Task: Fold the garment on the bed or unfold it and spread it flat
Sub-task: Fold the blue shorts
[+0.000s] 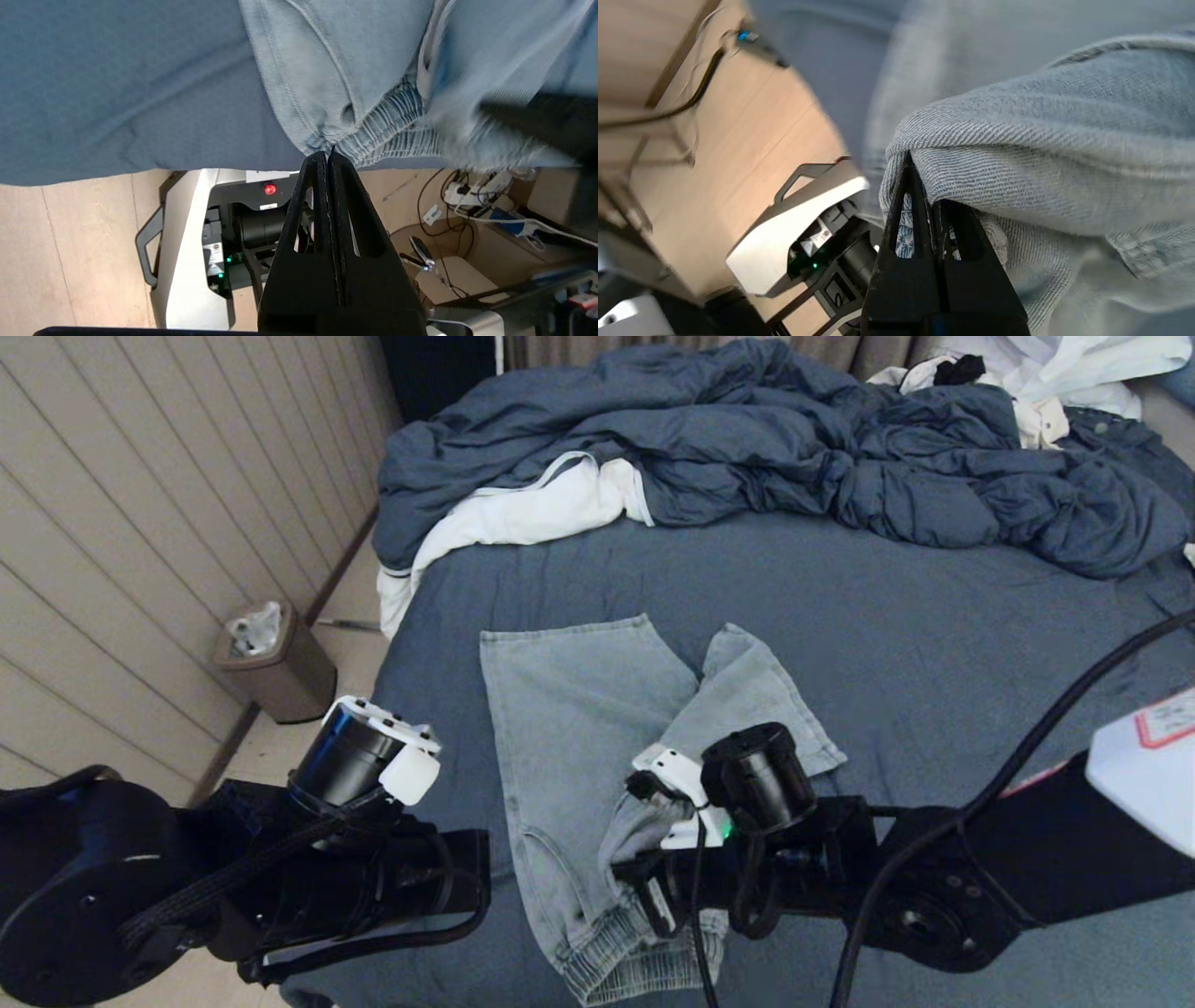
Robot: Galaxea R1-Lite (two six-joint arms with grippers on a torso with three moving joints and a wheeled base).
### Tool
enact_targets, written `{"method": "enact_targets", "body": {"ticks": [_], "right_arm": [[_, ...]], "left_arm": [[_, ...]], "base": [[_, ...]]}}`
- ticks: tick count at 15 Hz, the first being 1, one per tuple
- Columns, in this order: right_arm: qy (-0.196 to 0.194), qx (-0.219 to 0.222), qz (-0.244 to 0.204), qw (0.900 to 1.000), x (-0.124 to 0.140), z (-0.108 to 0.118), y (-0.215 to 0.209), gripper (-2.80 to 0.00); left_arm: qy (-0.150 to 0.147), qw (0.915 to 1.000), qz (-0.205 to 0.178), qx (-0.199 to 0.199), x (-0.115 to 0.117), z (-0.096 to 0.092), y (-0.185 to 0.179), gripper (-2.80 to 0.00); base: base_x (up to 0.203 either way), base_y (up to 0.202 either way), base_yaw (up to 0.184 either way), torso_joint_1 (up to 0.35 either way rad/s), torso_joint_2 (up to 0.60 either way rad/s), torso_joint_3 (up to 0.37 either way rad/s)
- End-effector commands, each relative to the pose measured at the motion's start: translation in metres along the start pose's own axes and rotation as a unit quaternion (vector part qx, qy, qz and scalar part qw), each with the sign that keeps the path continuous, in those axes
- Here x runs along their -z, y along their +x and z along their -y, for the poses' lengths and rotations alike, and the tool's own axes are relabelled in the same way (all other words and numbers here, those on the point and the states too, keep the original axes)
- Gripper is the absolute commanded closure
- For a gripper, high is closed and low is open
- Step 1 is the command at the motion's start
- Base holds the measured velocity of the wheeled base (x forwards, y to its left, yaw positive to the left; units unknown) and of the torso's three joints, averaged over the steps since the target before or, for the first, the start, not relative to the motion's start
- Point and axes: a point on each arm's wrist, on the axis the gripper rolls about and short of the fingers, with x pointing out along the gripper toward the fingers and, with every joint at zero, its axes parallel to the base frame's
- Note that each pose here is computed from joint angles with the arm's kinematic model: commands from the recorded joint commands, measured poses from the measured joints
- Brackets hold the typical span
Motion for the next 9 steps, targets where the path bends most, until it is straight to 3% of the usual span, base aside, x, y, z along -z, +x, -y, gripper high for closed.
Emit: {"method": "enact_targets", "body": {"ticks": [1, 5, 9], "right_arm": [[-0.024, -0.028, -0.018, 0.999, 0.006, -0.02, 0.016, 0.0], [-0.054, -0.068, -0.048, 0.995, 0.02, -0.054, 0.034, 0.0], [-0.053, -0.06, -0.076, 0.994, 0.034, -0.054, 0.051, 0.0]], "left_arm": [[-0.004, 1.0, 0.006, 0.002, 0.0, -0.001, -0.005, 0.0], [-0.013, 0.9998, 0.011, -0.002, -0.005, -0.006, -0.005, 0.0], [-0.015, 0.9999, 0.004, -0.004, -0.005, -0.008, -0.001, 0.0]], "base": [[0.0, 0.0, 0.0, 0.0, 0.0, 0.0], [0.0, 0.0, 0.0, 0.0, 0.0, 0.0], [0.0, 0.0, 0.0, 0.0, 0.0, 0.0]]}}
